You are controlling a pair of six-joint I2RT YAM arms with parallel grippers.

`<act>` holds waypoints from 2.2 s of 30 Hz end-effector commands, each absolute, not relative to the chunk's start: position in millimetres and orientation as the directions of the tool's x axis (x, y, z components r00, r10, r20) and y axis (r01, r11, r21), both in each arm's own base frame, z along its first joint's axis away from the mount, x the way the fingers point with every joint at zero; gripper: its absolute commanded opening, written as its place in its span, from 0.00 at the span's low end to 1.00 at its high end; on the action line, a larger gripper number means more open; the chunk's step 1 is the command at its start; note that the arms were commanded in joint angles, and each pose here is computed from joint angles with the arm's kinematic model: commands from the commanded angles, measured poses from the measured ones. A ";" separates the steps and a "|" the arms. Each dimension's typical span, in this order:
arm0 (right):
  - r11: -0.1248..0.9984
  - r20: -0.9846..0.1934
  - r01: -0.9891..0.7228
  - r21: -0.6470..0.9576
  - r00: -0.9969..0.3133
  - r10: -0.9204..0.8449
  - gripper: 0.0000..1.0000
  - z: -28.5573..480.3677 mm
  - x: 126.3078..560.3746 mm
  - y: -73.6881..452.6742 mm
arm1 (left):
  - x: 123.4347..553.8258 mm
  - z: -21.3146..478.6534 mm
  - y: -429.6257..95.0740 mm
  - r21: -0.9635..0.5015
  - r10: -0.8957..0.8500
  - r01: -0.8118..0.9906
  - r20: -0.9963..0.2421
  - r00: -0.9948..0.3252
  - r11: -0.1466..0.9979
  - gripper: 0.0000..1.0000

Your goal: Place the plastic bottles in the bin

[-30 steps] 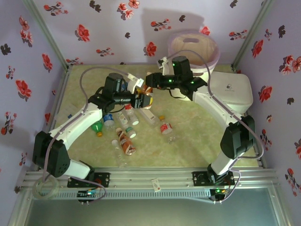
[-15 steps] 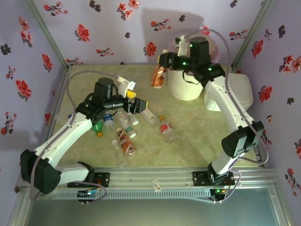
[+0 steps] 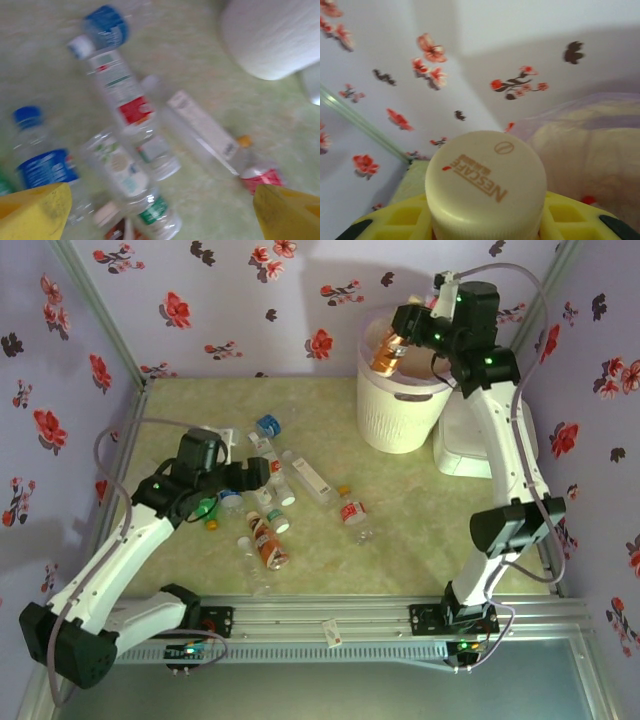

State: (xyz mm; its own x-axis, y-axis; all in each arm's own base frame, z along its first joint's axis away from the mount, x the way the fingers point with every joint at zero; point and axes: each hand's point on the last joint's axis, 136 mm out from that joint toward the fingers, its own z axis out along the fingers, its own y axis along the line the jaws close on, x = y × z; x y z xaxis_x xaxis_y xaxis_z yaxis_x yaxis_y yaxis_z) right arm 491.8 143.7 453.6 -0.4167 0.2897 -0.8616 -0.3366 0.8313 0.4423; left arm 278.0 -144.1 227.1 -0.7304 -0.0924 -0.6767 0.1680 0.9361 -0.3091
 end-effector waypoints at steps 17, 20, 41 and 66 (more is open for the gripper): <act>0.959 -0.816 -0.125 0.254 -0.560 0.143 0.39 344.6 559.8 97.6 | 241.3 161.9 -49.2 -0.102 -0.242 -0.225 -0.573 -0.783 0.969 0.91; 0.963 -0.797 -0.122 0.240 -0.591 0.123 0.40 325.7 567.5 98.2 | 239.9 157.3 -47.7 -0.098 -0.247 -0.233 -0.566 -0.787 0.967 0.91; 0.985 -0.608 -0.118 0.126 -0.794 -0.018 0.44 210.8 578.6 90.5 | 227.9 134.2 -38.9 -0.050 -0.230 -0.240 -0.522 -0.821 0.970 0.91; 0.985 -0.763 -0.139 0.104 -0.647 -0.011 0.74 325.3 549.0 82.2 | 225.9 112.5 -26.5 -0.053 -0.314 -0.331 -0.492 -0.812 0.942 0.90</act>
State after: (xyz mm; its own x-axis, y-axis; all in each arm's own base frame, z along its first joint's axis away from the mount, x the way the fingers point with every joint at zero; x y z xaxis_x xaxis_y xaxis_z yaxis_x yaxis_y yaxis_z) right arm 572.8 90.0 233.4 -0.7683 -0.0193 -0.6399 -0.1222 0.9856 0.1170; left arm 226.2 -35.3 120.2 -0.8308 -0.2578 -0.4932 -0.2655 0.9625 -0.0558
